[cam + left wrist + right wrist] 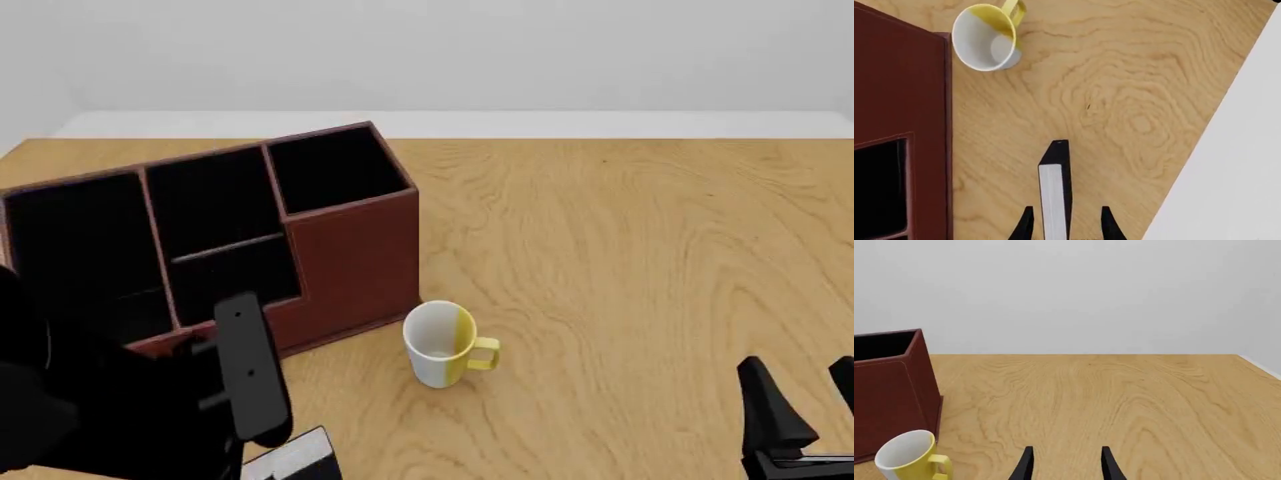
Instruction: Pick up the book and place it in the front compartment of the caddy.
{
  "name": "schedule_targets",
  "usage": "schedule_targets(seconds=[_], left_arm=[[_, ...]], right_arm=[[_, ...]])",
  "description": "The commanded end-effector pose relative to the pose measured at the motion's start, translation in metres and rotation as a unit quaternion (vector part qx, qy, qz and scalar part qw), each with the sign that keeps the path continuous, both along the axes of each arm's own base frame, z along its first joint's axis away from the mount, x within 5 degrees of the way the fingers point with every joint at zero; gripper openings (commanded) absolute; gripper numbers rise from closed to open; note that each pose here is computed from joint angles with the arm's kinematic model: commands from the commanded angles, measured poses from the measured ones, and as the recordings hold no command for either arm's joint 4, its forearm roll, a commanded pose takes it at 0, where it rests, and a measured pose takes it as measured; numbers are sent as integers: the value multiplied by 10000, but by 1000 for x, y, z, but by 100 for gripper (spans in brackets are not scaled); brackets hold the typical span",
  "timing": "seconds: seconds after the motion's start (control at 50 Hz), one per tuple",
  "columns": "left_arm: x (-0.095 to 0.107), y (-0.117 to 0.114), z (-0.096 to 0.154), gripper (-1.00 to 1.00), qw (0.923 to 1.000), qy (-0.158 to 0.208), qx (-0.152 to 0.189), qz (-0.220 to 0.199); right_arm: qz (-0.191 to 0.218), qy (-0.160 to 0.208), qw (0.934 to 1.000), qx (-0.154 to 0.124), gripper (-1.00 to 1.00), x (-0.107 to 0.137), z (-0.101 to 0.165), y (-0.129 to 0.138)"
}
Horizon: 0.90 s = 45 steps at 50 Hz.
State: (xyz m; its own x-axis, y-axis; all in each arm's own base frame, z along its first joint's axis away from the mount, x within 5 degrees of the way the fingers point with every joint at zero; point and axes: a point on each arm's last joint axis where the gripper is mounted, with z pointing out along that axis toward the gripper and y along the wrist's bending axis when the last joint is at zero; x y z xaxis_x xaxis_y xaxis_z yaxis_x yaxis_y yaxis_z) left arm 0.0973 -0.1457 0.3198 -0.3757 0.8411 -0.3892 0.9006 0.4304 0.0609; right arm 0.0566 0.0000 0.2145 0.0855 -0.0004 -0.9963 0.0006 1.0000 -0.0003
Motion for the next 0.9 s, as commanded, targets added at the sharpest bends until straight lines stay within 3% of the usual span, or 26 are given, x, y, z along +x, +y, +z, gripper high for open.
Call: schedule_targets(seconds=[0.02,0.9], left_arm=[[5,8,-18,100,9998,59,164,138],[9,16,-61,100,9986,161,254,437]], right_arm=[[1,0,10000,-1,100,0,0,0],[1,1,10000,1,100,0,0,0]])
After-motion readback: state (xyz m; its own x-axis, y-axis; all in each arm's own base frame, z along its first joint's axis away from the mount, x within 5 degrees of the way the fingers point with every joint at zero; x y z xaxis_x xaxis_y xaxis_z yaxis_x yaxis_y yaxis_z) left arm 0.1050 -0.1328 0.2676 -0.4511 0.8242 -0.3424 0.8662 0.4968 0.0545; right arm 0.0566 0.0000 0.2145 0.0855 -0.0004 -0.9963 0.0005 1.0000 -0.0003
